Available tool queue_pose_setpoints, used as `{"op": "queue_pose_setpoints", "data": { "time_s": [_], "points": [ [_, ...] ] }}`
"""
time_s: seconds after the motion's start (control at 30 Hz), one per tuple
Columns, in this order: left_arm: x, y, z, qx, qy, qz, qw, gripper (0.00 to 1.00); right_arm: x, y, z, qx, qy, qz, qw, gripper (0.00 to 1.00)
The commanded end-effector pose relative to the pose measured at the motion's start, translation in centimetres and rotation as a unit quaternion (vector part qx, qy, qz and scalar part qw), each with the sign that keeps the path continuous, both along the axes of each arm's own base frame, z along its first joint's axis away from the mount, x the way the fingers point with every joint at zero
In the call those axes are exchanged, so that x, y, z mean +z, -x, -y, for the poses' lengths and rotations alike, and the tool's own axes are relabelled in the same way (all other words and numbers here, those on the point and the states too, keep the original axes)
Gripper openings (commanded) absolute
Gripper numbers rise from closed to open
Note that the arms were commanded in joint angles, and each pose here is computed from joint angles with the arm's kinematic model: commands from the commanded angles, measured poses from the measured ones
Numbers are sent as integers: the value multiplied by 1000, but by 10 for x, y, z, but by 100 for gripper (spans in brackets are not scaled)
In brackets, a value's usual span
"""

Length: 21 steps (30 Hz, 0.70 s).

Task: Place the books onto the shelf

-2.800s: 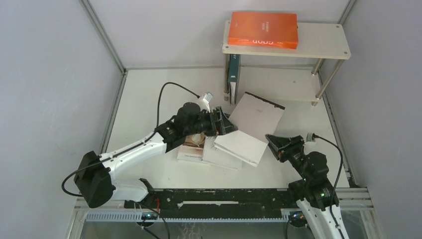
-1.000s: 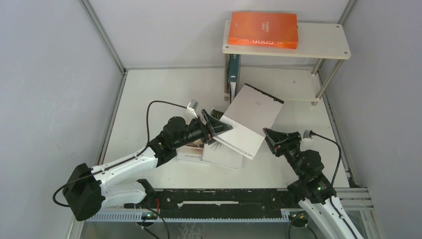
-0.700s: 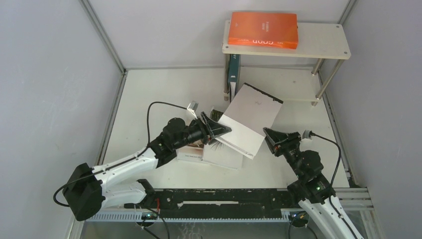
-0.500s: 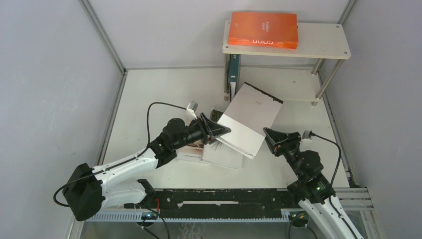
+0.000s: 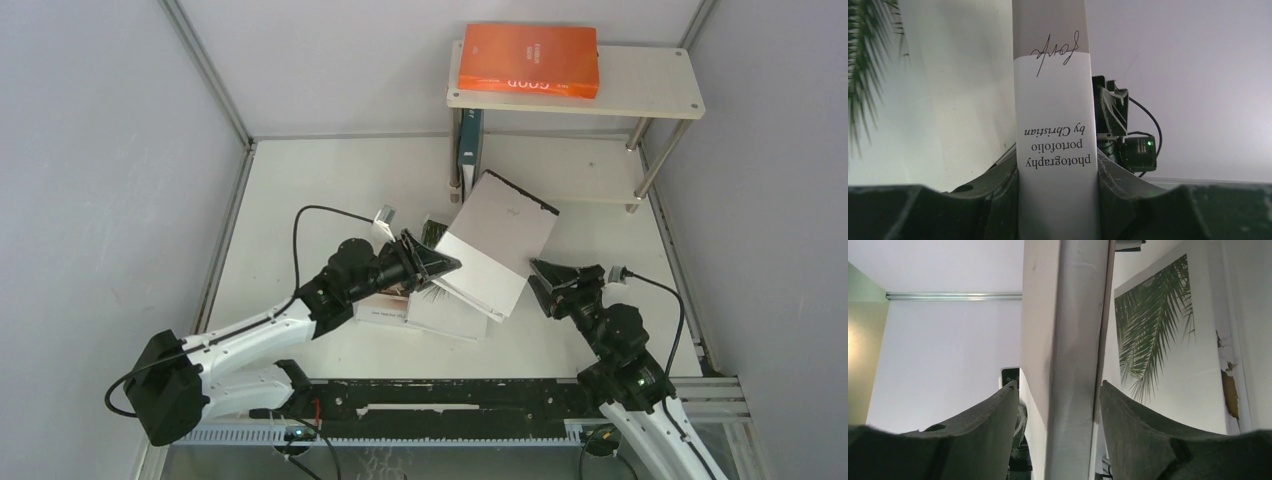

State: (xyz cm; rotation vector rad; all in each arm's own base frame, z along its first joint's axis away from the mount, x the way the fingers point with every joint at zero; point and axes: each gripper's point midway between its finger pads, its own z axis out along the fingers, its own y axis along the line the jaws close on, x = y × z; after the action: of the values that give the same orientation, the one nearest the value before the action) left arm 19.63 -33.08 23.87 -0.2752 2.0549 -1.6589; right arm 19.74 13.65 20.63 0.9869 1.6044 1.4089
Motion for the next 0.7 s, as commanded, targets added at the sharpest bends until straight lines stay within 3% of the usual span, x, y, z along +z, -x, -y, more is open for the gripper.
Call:
{"op": "queue_pose_setpoints", "data": {
  "time_s": [0.0, 0.67],
  "points": [
    [38, -12, -5, 31, 11, 61, 998, 35, 4, 1, 3, -3, 7, 10, 1000, 69],
    [58, -20, 24, 27, -35, 106, 993, 30, -11, 1, 19, -3, 40, -8, 999, 73]
  ]
}}
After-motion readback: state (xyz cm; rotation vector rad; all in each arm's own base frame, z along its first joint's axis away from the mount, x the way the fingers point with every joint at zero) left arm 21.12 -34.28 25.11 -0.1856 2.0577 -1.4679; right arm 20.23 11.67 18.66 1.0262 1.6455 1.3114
